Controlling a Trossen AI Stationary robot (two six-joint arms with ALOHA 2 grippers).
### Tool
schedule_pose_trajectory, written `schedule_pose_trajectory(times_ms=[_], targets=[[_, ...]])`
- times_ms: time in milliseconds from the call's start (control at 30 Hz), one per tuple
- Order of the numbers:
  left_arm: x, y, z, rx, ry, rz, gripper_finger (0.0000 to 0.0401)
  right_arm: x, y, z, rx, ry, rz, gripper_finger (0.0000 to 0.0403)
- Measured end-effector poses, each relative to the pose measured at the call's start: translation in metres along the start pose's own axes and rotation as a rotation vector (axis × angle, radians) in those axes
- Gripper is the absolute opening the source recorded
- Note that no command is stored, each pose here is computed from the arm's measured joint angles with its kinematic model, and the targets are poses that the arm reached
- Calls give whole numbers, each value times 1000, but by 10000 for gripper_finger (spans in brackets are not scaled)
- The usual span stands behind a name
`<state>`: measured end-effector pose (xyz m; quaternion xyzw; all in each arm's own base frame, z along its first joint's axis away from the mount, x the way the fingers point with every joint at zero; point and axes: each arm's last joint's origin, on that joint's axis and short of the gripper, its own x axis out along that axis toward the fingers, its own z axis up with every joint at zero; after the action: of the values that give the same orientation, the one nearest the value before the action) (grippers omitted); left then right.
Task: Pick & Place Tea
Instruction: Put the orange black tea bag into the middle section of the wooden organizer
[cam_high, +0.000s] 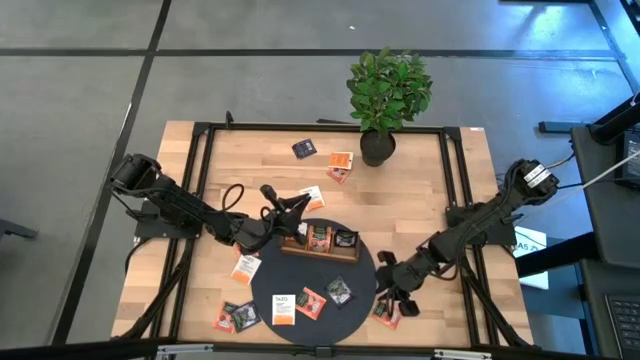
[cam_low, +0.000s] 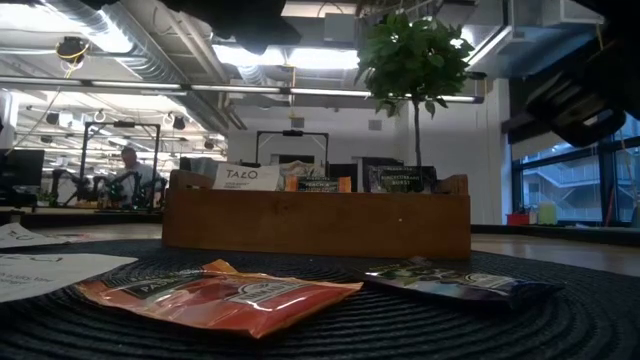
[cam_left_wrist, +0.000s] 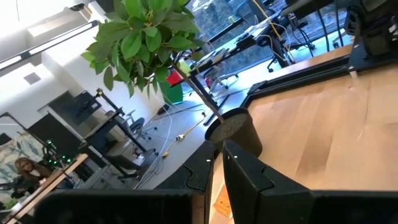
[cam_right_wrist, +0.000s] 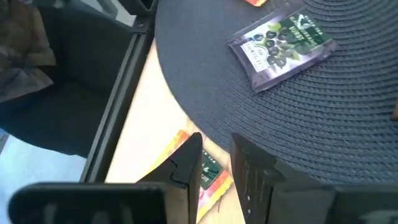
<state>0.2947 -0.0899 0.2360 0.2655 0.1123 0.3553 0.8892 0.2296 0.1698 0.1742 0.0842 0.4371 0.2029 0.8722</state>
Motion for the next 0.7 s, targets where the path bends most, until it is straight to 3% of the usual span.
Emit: schedule_pose_trajectory(times_ms=[133,467,700], targets=[[0,-1,1,0,-21,-34,33,0,0,0,-3,1,0,105],[0,-2,1,-12,-39,-62,33,0,1,0,-1,-4,5,193],[0,-2,1,-18,-37,-61,33,3,6,-12,-115,69,-45,197]])
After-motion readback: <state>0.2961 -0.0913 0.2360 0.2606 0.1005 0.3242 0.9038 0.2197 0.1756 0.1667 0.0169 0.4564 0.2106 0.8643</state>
